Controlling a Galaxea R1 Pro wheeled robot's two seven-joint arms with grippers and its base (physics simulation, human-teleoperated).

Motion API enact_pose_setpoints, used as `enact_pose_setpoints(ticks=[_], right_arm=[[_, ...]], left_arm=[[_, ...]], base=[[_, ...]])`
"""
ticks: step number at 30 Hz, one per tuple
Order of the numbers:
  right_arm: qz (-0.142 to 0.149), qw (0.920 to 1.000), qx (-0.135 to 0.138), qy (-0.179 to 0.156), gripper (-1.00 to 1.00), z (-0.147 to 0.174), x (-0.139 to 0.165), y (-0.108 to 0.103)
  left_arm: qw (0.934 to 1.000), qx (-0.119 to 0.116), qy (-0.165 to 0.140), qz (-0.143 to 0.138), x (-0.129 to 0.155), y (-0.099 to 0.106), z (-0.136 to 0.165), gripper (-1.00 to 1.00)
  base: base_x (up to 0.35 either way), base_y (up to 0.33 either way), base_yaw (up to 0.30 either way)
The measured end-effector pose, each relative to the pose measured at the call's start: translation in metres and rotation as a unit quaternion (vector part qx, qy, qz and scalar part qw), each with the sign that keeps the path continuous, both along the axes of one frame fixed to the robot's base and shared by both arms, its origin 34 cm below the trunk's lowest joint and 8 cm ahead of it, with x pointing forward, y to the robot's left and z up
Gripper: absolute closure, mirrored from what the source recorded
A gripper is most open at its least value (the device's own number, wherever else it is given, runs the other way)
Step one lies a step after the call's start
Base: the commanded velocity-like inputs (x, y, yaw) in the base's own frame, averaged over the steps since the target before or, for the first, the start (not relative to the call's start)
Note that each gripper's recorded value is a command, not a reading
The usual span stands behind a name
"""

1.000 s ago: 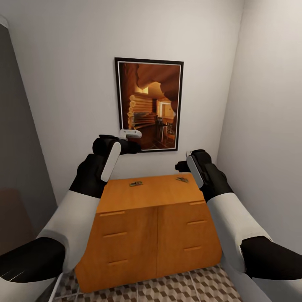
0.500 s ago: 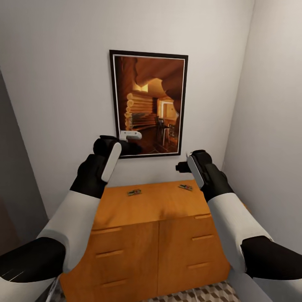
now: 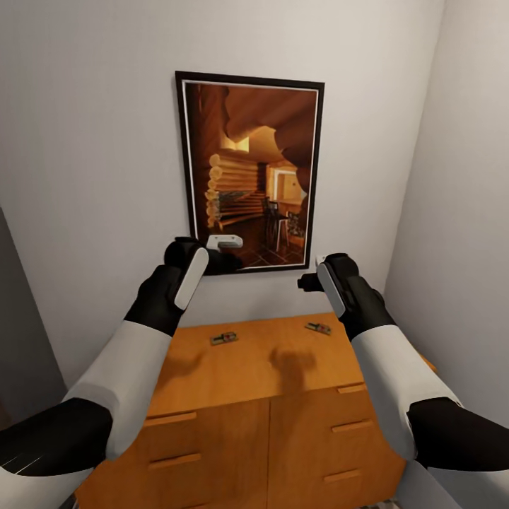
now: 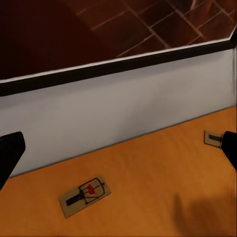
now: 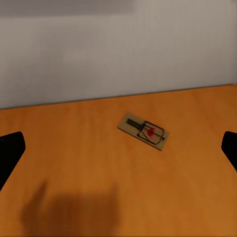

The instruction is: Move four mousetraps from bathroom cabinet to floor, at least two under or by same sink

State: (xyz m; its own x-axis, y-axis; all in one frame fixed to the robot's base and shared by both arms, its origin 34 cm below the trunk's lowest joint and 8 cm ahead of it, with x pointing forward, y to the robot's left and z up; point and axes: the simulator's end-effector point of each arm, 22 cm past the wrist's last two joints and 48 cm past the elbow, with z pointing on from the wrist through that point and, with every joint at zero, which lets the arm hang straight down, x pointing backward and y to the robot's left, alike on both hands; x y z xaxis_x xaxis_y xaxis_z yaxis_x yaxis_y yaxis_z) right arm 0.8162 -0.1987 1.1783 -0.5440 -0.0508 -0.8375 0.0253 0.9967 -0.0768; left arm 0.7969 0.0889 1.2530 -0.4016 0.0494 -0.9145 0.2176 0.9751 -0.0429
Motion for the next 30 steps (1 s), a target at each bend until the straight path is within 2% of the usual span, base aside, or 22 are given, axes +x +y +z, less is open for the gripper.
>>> enact_pose_setpoints(ticks=[8,23,30], right_arm=[[-0.002,1.0,-0.001,0.002,-1.0,-0.001,0.0,-0.003],[-0.005,0.9995,-0.003,0.032,-1.0,-0.027,0.0,-0.006],[-0.005,0.9994,-0.003,0.034,-1.0,-0.028,-0.001,-0.005]], left_arm=[[0.9995,-0.022,0.014,-0.018,-0.002,-0.011,-0.005,-1.0],[0.9994,-0.025,0.016,-0.02,-0.003,-0.012,-0.006,-1.0],[0.9994,-0.022,0.017,-0.019,-0.003,-0.011,-0.008,-1.0]], base=[[0.025,0.0,0.0],[0.004,0.0,0.0],[0.203,0.0,0.0]])
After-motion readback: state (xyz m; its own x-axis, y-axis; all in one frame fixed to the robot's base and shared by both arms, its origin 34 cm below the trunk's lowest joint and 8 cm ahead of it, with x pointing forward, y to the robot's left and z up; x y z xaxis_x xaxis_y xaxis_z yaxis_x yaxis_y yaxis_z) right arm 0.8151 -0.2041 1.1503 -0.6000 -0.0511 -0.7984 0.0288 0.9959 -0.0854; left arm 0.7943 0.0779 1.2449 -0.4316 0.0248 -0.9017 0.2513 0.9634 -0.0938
